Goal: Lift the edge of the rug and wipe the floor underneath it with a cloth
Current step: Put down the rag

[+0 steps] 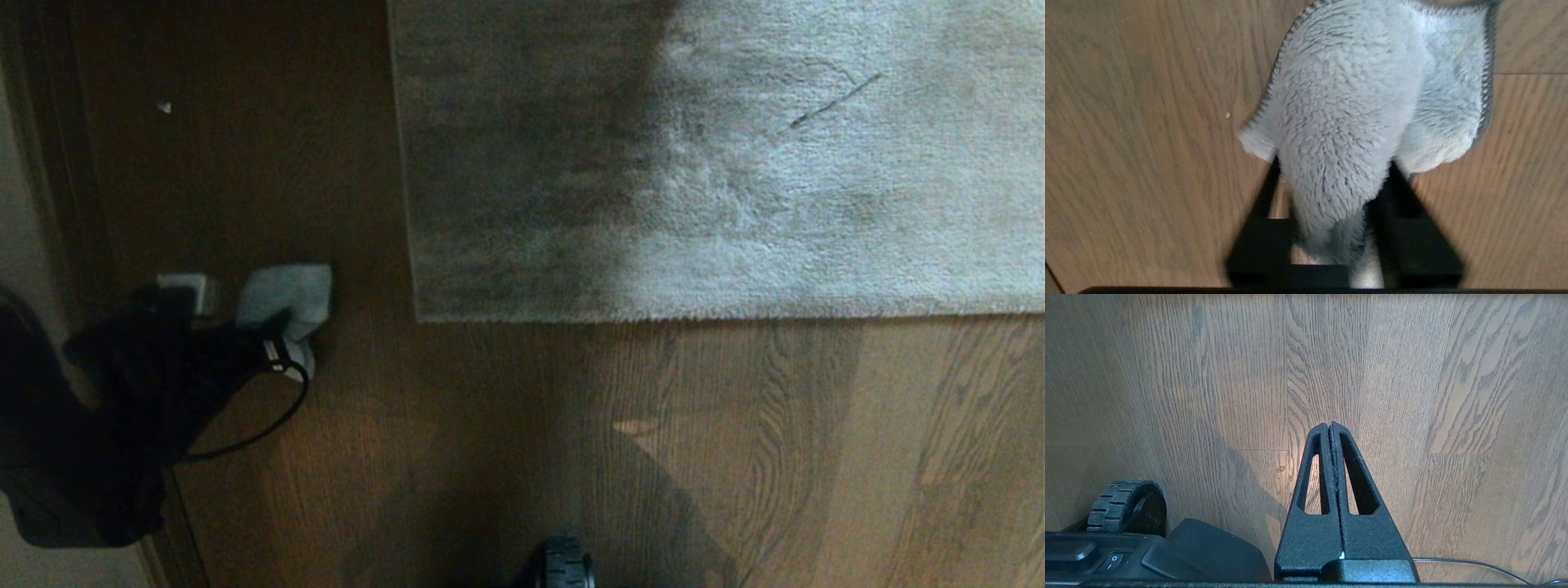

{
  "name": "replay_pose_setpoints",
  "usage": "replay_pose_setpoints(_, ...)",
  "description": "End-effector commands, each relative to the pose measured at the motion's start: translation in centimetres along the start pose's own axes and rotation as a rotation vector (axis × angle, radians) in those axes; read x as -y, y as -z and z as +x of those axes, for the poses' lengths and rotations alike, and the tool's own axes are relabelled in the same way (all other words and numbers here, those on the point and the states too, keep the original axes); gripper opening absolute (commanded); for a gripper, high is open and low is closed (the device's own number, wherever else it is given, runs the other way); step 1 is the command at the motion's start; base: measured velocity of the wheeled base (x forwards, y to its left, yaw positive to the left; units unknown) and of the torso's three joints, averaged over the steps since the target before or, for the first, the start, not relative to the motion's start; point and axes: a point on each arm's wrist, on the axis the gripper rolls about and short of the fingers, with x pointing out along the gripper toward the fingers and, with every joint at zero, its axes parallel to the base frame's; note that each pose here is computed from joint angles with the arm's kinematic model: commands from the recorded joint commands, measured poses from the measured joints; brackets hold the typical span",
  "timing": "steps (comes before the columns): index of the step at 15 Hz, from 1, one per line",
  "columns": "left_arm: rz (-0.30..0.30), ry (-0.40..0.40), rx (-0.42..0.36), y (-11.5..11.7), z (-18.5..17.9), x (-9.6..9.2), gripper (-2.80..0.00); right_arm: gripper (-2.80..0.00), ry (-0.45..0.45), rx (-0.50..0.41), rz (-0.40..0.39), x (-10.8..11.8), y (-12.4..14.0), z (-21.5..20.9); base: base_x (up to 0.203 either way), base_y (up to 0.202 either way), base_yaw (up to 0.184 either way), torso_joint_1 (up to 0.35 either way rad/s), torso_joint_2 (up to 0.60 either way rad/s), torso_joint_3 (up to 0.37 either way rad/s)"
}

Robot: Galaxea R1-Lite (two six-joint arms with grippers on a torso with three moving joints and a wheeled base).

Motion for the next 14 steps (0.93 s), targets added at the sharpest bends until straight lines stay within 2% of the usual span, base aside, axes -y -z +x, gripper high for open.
replay_pose_setpoints(1, 0.000, -0.002, 0.044, -0.4, 0.0, -0.1, 0.00, -2.80, 0.000, 0.000, 0.000, 0.0, 0.0, 0.0, 0.000, 0.000, 0.000, 0.000, 0.00, 0.000)
replay_pose_setpoints(7, -0.002, -0.003, 0.060, -1.3, -1.2, -0.1, 0.00, -2.80, 0.000, -0.001, 0.000, 0.0, 0.0, 0.0, 0.000, 0.000, 0.000, 0.000, 0.00, 0.000)
replay_pose_setpoints(14, -0.005, -0.001, 0.068, -3.0, -6.8, 0.2, 0.00, -2.80, 0.000, -0.002, -0.001, 0.0, 0.0, 0.0, 0.000, 0.000, 0.000, 0.000, 0.00, 0.000)
